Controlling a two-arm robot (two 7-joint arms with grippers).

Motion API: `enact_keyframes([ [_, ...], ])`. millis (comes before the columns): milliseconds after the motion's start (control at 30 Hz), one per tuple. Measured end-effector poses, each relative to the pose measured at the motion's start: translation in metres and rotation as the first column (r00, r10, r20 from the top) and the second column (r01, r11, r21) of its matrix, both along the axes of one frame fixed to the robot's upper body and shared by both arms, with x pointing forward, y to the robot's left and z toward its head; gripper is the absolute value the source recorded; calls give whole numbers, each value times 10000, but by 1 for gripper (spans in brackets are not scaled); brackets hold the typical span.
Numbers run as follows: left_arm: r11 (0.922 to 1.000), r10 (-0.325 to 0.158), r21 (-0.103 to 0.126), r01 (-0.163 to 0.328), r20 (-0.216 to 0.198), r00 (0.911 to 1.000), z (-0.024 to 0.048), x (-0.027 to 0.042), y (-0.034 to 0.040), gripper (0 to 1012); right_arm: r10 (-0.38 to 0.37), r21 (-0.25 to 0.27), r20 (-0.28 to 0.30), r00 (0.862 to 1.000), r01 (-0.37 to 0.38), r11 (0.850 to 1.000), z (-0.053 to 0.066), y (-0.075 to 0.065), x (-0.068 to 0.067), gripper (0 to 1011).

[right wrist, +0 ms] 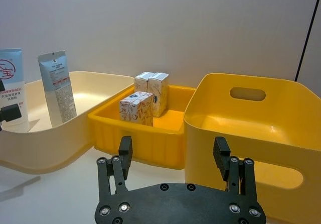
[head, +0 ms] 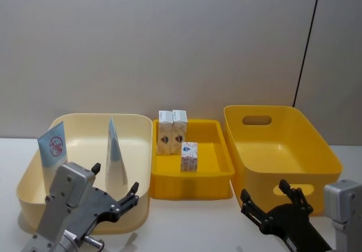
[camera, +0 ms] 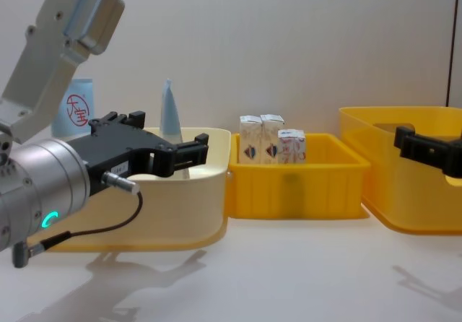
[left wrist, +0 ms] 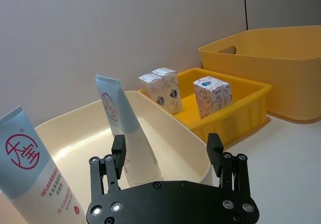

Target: Bimanual collaborative sorting of washing and personal care products

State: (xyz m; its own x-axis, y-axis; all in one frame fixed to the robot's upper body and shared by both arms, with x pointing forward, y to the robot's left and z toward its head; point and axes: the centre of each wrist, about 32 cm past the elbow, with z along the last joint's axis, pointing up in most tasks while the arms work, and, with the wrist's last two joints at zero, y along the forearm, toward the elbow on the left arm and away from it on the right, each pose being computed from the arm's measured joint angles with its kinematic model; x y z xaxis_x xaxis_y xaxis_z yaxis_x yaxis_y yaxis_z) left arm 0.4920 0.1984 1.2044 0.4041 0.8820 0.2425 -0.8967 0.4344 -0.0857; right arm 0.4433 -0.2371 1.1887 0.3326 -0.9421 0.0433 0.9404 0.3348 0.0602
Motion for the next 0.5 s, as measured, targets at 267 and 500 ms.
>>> enact_keyframes([
  [267, 10000, 0, -1, 0, 1, 10000, 0, 0, 0, 1003, 0, 1, 1, 10000, 0, 10000, 0, 0, 0, 1001],
  [500, 10000, 0, -1, 0, 2, 10000, 0, 0, 0, 1003, 0, 1, 1, 10000, 0, 10000, 0, 0, 0, 1001],
])
